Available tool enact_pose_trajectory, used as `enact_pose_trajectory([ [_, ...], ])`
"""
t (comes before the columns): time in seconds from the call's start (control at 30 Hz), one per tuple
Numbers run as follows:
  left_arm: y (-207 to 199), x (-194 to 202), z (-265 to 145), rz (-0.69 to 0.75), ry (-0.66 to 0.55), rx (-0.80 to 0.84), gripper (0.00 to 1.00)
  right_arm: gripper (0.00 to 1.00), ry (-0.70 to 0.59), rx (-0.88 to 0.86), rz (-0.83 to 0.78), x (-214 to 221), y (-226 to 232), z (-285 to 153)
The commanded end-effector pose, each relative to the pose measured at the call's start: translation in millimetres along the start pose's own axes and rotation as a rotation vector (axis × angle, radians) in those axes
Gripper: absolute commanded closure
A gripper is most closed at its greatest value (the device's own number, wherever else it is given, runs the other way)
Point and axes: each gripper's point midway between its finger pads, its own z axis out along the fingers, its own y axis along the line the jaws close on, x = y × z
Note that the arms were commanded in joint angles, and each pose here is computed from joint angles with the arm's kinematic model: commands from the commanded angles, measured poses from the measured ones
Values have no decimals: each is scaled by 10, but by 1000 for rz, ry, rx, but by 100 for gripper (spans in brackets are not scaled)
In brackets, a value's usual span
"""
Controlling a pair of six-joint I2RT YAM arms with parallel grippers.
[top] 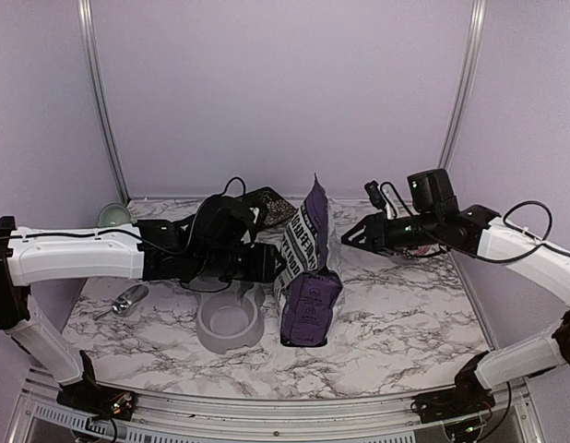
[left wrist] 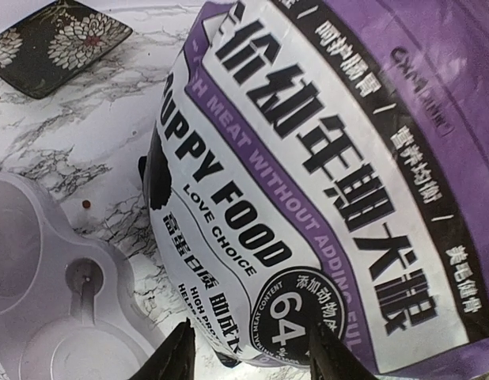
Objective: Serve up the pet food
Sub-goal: Place the pet food bag at the center of the board, then open the pet food bag at the center of the board.
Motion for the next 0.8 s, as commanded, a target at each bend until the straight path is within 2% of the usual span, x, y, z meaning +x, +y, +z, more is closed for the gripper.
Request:
enact_pose_trajectory([
  [0.0,-167,-385,-291,24,-96,22,50,57,-72,131,-88,-393,162,-401],
  [0.27,-276,-760,-452,-6,-202,16,49,57,-162,9,-113,-907,786,-713],
  [0.47,-340,-1038,-533,-45,-280,1,48,57,-143,3,-68,-954,863,-582],
  [0.77,-305,-1130,-552,-39,-319,-11,46,61,-97,85,-60,-916,974,-343],
])
